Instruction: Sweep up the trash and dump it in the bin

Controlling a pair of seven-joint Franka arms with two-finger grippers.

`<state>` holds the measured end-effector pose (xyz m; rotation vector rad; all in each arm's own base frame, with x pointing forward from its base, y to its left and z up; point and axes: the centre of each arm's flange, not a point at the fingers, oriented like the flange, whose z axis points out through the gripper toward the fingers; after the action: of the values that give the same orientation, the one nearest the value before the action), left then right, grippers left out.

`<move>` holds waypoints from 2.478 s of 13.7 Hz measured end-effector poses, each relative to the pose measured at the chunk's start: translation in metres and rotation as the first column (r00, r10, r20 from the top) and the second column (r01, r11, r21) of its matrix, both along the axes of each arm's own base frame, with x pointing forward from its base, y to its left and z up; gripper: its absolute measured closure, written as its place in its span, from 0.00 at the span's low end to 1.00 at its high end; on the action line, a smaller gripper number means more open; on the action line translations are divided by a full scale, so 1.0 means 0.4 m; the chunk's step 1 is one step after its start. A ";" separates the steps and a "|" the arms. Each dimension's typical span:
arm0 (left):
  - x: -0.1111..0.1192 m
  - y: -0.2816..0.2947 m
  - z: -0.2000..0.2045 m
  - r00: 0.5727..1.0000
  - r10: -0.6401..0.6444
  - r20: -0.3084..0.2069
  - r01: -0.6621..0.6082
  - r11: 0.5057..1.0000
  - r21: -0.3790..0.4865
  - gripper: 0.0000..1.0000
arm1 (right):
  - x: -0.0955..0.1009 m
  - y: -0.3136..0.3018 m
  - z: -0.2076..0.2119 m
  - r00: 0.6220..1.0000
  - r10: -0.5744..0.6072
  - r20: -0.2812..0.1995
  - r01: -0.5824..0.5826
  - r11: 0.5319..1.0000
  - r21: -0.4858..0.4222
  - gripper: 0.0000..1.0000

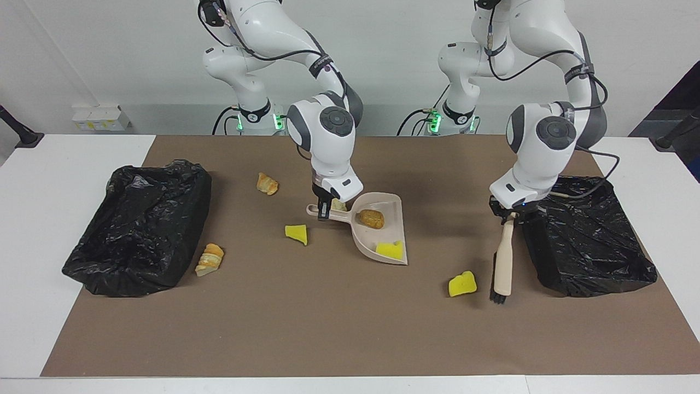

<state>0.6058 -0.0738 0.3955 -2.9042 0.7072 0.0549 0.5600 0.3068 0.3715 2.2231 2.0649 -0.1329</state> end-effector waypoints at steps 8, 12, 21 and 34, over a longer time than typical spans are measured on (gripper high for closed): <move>0.016 -0.053 -0.073 0.978 -0.197 -0.064 0.197 0.980 0.000 0.73 | 0.000 0.000 0.000 1.000 0.000 0.000 0.000 1.000 0.000 0.67; -0.040 -0.123 -0.106 0.964 -0.246 -0.102 0.247 0.969 -0.003 0.73 | 0.001 -0.003 -0.001 1.000 -0.002 -0.001 0.002 1.000 0.000 0.67; -0.338 -0.452 -0.120 0.962 -0.241 -0.131 0.242 0.970 -0.009 0.73 | 0.006 -0.014 -0.003 1.000 -0.009 -0.003 0.009 1.000 -0.002 0.67; -0.397 -0.519 -0.040 0.940 0.334 -0.072 -0.334 0.943 0.007 0.73 | 0.065 -0.132 0.020 0.998 0.060 -0.016 -0.060 0.998 0.019 0.67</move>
<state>0.4472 -0.2816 0.3793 -3.0059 0.2146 0.1977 0.5860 0.2541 0.3794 2.1744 2.1474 -0.1282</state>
